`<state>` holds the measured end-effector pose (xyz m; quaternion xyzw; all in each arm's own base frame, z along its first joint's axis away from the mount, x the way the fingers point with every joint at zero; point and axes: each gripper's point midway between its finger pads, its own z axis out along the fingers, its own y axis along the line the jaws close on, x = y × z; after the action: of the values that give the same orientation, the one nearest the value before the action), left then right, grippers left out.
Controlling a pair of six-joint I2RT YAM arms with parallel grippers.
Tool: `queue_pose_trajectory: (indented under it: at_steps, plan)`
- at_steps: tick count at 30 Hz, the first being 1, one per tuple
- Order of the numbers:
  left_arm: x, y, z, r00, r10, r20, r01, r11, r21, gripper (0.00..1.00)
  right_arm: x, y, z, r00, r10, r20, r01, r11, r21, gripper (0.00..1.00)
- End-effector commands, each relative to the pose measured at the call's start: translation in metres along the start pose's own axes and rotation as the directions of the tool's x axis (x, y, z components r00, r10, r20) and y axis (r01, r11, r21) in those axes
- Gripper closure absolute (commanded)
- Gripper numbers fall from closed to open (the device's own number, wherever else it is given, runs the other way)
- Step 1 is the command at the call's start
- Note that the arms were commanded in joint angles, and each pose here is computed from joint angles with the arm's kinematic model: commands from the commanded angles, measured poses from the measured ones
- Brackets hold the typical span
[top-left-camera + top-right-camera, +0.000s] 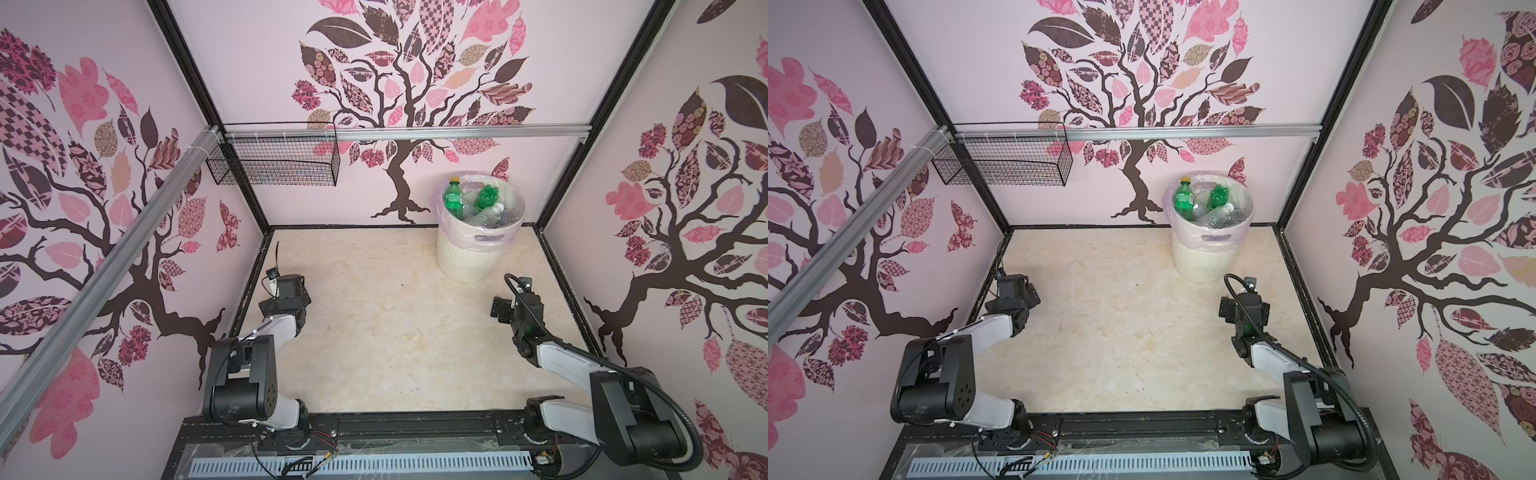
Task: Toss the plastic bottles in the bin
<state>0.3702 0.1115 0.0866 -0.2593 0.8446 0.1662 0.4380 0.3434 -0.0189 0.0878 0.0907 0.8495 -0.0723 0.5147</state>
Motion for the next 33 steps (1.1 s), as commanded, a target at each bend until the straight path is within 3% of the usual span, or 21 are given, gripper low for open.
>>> queue_pose_trajectory:
  at_steps: [1, 12, 15, 16, 17, 20, 23, 25, 29, 33]
  plan:
    - [-0.023, -0.019, 0.0, 0.99, -0.081, 0.115, 0.066, 0.989, 0.135, 0.03, -0.05, 0.006, -0.002, 0.97, 0.077, 0.229, -0.069, 0.997, -0.045, 0.0]
    - [-0.023, -0.043, -0.01, 0.984, -0.025, 0.175, -0.024, 0.961, 0.274, 0.03, -0.042, 0.021, 0.007, 0.936, 0.054, 0.347, -0.014, 0.993, -0.116, 0.0]
    - [-0.018, -0.073, -0.014, 0.977, 0.083, 0.195, -0.147, 0.928, 0.342, 0.03, -0.04, 0.019, 0.007, 0.94, 0.061, 0.337, -0.027, 0.994, -0.107, 0.01]
    - [-0.012, -0.09, -0.021, 0.962, 0.142, 0.234, -0.224, 0.899, 0.376, 0.03, -0.041, 0.019, 0.006, 0.939, 0.063, 0.338, -0.027, 0.994, -0.109, 0.0]
    - [-0.013, -0.096, -0.024, 0.949, 0.153, 0.275, -0.249, 0.899, 0.36, 0.03, -0.041, 0.018, 0.006, 0.939, 0.063, 0.338, -0.028, 0.994, -0.107, 0.0]
    - [-0.007, -0.072, -0.026, 0.958, 0.069, 0.279, -0.165, 0.926, 0.34, 0.03, -0.041, 0.017, 0.011, 0.943, 0.064, 0.328, -0.036, 0.995, -0.091, 0.01]
    - [-0.01, -0.05, -0.038, 0.913, -0.052, 0.404, -0.09, 0.941, 0.325, 0.03, -0.041, 0.014, 0.018, 0.951, 0.069, 0.301, -0.051, 0.996, -0.067, 0.0]
    - [-0.005, -0.052, -0.033, 0.942, -0.018, 0.335, -0.095, 0.943, 0.318, 0.03, -0.041, 0.013, 0.019, 0.951, 0.07, 0.3, -0.054, 0.997, -0.06, 0.01]
    - [-0.006, -0.067, -0.029, 0.944, 0.052, 0.327, -0.153, 0.944, 0.292, 0.03, -0.041, 0.013, 0.018, 0.95, 0.071, 0.304, -0.055, 0.997, -0.06, 0.01]
    - [-0.007, -0.066, -0.029, 0.94, 0.046, 0.339, -0.151, 0.945, 0.292, 0.03, -0.041, 0.013, 0.018, 0.95, 0.071, 0.303, -0.055, 0.997, -0.06, 0.0]
